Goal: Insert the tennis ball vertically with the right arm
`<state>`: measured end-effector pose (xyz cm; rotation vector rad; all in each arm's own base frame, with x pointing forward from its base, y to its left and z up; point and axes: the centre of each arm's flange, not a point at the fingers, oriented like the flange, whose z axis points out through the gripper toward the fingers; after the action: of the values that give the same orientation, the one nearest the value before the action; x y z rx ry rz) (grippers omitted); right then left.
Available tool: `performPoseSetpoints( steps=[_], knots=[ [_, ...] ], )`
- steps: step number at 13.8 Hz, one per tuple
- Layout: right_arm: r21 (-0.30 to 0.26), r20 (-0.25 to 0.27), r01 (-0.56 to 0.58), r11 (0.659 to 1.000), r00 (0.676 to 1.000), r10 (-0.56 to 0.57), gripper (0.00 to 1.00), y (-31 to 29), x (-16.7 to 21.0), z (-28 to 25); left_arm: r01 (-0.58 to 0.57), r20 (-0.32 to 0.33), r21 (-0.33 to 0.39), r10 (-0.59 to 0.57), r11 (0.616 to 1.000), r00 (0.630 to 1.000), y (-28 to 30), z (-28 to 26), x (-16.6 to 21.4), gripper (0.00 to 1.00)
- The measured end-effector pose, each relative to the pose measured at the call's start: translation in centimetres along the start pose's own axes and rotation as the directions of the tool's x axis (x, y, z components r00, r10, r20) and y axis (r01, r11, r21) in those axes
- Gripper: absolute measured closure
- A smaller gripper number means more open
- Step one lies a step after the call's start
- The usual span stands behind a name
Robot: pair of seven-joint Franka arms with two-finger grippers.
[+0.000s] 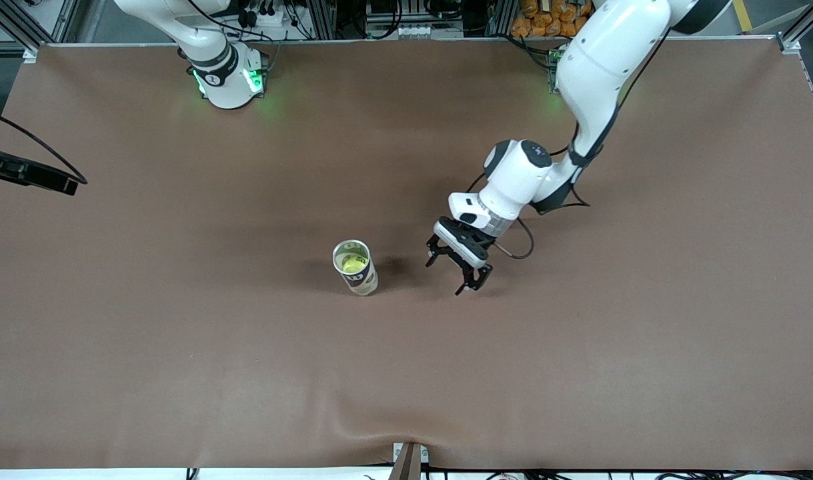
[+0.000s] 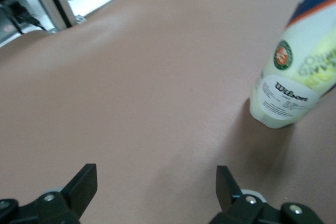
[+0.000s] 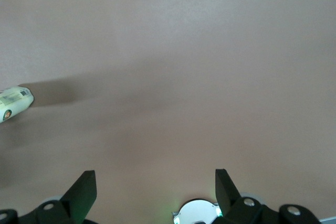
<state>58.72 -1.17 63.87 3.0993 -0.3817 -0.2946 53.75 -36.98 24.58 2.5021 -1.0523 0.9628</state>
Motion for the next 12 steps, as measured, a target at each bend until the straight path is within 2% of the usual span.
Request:
performPoseSetpoints(
  steps=[6,9,12],
  knots=[
    [0.010,-0.007,0.016,1.000,1.000,-0.016,0.00,-0.9,0.4,0.8,0.029,0.100,0.003,-0.029,1.000,0.995,-5.4,-5.6,3.6,0.00],
    [0.036,-0.074,0.022,0.999,0.997,-0.019,0.00,-0.8,-0.3,1.5,0.042,0.152,-0.006,-0.041,0.999,0.988,-7.0,-7.3,4.4,0.00],
    [0.062,-0.145,0.027,0.998,0.989,-0.018,0.00,0.2,-2.9,1.2,0.063,0.197,-0.015,-0.059,0.998,0.979,-9.3,-9.3,6.0,0.00]
  ],
)
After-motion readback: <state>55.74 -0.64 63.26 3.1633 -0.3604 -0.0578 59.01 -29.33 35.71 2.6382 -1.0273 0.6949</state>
